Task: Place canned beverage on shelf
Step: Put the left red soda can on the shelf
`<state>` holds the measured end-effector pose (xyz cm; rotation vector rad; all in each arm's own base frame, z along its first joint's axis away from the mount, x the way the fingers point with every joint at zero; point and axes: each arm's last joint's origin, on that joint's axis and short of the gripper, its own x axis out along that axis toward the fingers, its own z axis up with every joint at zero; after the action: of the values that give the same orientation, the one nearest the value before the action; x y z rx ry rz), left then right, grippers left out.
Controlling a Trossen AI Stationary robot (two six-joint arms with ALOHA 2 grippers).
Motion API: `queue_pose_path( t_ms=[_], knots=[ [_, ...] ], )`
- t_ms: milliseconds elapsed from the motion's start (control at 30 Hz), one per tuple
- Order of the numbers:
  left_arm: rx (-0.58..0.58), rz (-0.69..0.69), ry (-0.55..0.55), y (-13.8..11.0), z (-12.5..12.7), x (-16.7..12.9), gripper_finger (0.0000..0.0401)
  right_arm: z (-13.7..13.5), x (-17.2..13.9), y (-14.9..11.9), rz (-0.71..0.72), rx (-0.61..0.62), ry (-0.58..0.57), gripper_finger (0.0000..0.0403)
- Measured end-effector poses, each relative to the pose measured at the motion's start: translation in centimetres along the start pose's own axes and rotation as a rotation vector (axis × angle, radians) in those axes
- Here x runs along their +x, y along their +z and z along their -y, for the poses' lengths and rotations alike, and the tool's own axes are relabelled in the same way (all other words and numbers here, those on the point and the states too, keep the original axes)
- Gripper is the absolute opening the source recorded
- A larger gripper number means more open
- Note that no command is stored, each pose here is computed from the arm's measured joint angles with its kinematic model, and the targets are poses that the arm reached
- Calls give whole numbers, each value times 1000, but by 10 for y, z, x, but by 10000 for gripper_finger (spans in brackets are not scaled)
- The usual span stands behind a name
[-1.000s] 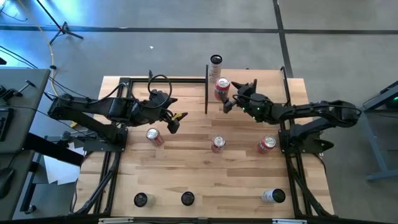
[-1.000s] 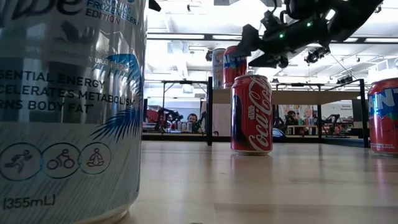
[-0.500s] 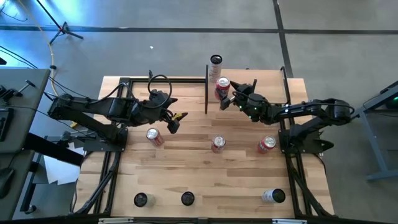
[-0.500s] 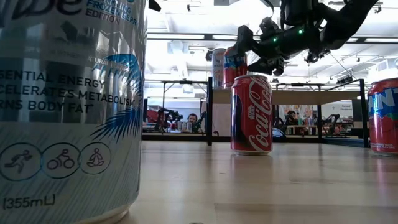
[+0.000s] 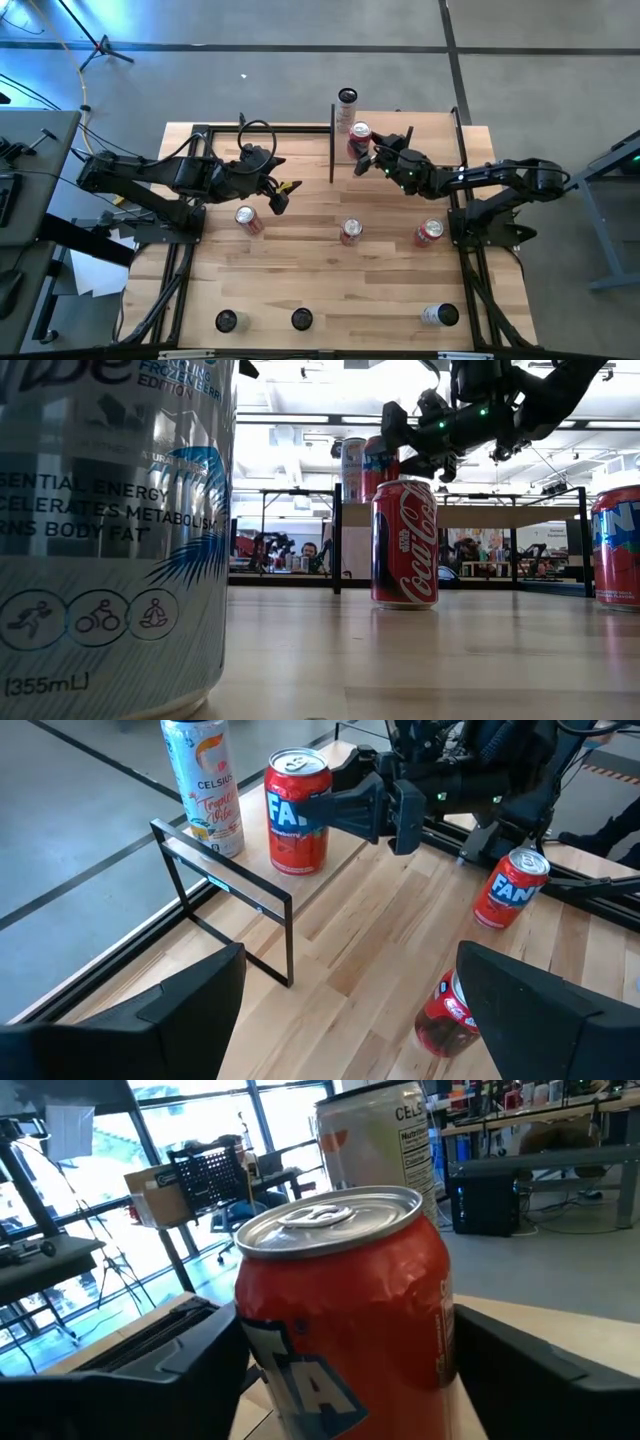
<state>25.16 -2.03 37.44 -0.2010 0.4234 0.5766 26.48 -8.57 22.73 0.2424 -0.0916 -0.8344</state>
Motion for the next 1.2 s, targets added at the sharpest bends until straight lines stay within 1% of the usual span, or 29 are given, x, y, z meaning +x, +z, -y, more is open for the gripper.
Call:
queue_pose_path(
  t_ms=[33, 300, 533, 633, 800, 967, 1100, 1200],
  knots=[
    [0, 0, 0, 0, 0, 0, 337, 0, 0, 0, 0, -3, 0, 280],
    [0, 0, 0, 0, 0, 0, 337, 3, 1, 2, 5, -56, -42, 279],
    [-1, 1, 0, 0, 0, 0, 337, 21, 4, 11, -14, -51, -75, 279],
    [-1, 1, 0, 0, 0, 0, 337, 32, 6, 17, -37, -52, -62, 279],
    [0, 1, 0, 0, 0, 0, 337, 54, 12, 24, -72, -8, -29, 279],
    [0, 1, 0, 0, 0, 0, 337, 74, 19, 30, -96, 23, 36, 279],
    [0, 1, -1, 0, 0, 0, 337, 86, 22, 32, -114, 28, 73, 279],
    [0, 1, 0, 0, 0, 0, 337, 93, 23, 34, -123, 4, 89, 279]
  ],
)
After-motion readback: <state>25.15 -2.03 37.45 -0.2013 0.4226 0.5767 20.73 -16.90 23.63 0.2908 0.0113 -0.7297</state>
